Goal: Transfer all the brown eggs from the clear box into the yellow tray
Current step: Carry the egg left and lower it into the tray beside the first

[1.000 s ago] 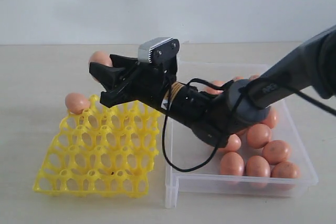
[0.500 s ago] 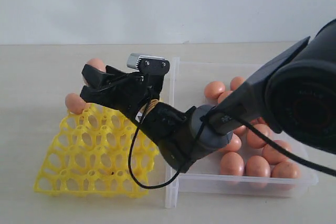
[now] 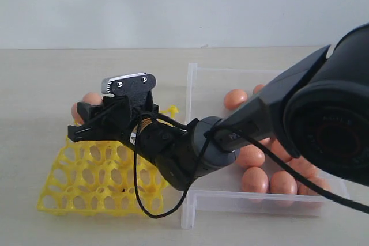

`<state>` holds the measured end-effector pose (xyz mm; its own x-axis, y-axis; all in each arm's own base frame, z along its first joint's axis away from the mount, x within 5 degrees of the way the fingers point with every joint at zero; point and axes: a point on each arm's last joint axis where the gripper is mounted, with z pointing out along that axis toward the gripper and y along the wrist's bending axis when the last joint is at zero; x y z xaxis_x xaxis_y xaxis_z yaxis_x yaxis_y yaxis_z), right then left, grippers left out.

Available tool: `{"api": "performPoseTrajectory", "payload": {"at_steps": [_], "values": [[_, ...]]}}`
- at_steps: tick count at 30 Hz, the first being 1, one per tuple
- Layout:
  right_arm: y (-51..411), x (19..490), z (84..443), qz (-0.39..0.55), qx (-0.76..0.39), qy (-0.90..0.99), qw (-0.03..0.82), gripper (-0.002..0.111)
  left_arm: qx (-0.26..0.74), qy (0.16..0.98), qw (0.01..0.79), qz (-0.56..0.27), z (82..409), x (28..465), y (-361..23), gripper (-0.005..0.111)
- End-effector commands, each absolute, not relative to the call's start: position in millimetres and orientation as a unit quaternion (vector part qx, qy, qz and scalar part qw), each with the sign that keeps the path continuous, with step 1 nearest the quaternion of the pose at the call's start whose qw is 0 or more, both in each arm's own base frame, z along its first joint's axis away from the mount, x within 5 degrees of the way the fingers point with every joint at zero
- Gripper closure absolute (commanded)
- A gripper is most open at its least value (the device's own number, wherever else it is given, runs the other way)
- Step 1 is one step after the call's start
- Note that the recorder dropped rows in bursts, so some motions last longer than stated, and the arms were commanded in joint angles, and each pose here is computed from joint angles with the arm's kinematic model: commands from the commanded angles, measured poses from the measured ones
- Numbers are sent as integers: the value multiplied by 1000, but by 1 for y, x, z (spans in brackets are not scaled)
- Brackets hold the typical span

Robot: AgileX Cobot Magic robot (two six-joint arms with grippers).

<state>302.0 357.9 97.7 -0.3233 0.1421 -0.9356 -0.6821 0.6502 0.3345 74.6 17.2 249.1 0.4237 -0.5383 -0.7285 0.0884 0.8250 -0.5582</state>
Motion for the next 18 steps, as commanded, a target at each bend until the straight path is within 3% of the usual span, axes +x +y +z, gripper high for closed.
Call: {"api": "performPoseTrajectory", "payload": {"at_steps": [1, 5, 18], "values": [[353, 311, 99, 346, -225, 716, 563, 108, -225, 504, 812, -190, 248, 74, 17, 103], [350, 313, 98, 340, -276, 703, 560, 108, -225, 504, 812, -190, 248, 74, 17, 103], [339, 323, 94, 325, -281, 714, 552, 108, -225, 502, 813, -190, 248, 74, 18, 103]]}}
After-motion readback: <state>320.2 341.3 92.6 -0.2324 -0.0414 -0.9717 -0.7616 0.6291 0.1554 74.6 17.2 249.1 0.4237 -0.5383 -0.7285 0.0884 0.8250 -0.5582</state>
